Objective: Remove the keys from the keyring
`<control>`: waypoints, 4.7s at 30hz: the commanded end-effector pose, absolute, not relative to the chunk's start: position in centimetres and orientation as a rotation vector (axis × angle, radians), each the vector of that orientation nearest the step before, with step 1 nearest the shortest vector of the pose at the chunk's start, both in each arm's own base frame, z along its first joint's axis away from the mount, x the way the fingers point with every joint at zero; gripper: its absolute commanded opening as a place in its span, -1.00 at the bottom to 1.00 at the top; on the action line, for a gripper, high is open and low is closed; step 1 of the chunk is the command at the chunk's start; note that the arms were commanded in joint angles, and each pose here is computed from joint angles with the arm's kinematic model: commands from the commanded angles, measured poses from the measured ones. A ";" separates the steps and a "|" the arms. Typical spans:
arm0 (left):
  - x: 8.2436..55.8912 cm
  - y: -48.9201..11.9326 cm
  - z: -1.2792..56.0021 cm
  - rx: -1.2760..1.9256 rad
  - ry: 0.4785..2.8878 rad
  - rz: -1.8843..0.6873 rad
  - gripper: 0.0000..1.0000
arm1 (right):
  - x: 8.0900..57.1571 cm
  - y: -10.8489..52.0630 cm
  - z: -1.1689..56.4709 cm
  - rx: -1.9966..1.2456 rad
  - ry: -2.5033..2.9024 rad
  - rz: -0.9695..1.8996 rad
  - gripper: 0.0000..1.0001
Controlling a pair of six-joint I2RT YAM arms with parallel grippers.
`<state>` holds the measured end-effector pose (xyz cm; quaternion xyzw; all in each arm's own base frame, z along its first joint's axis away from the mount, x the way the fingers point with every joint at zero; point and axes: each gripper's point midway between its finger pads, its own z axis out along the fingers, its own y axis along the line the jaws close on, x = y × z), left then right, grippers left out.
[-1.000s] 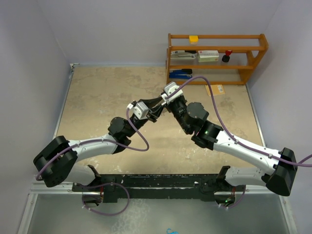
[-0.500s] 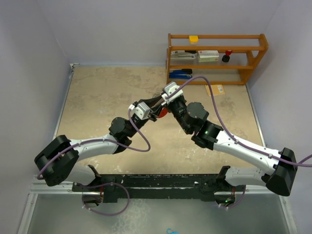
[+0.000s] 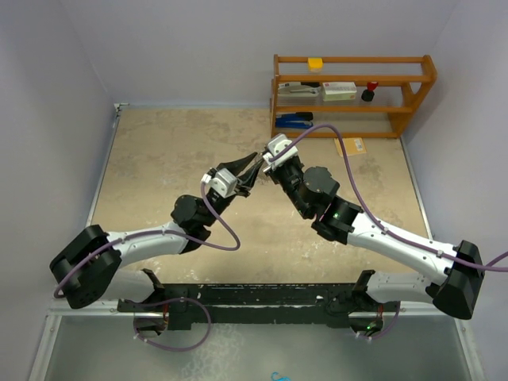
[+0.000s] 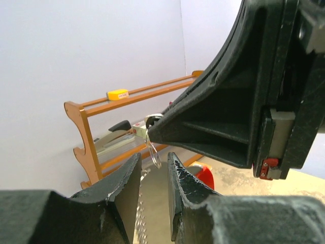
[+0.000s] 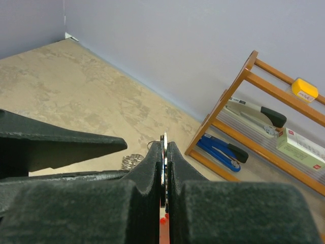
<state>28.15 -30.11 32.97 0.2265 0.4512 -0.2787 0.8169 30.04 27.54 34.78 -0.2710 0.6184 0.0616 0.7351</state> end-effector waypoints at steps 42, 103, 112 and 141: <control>28.9 -31.5 35.2 0.409 0.862 -0.635 -0.45 | 29.0 27.9 37.6 -0.553 1.288 0.222 -1.00; 29.5 -29.3 31.2 0.557 0.960 -0.376 -1.00 | 28.3 27.0 42.0 -0.560 1.213 0.179 -1.00; 29.5 -29.5 30.7 0.609 0.976 -0.342 -1.00 | 28.5 27.3 42.9 -0.569 1.196 0.167 -1.00; 31.2 -30.4 29.3 0.657 1.063 -0.283 -1.00 | 27.9 28.7 44.8 -0.708 1.228 0.172 -1.00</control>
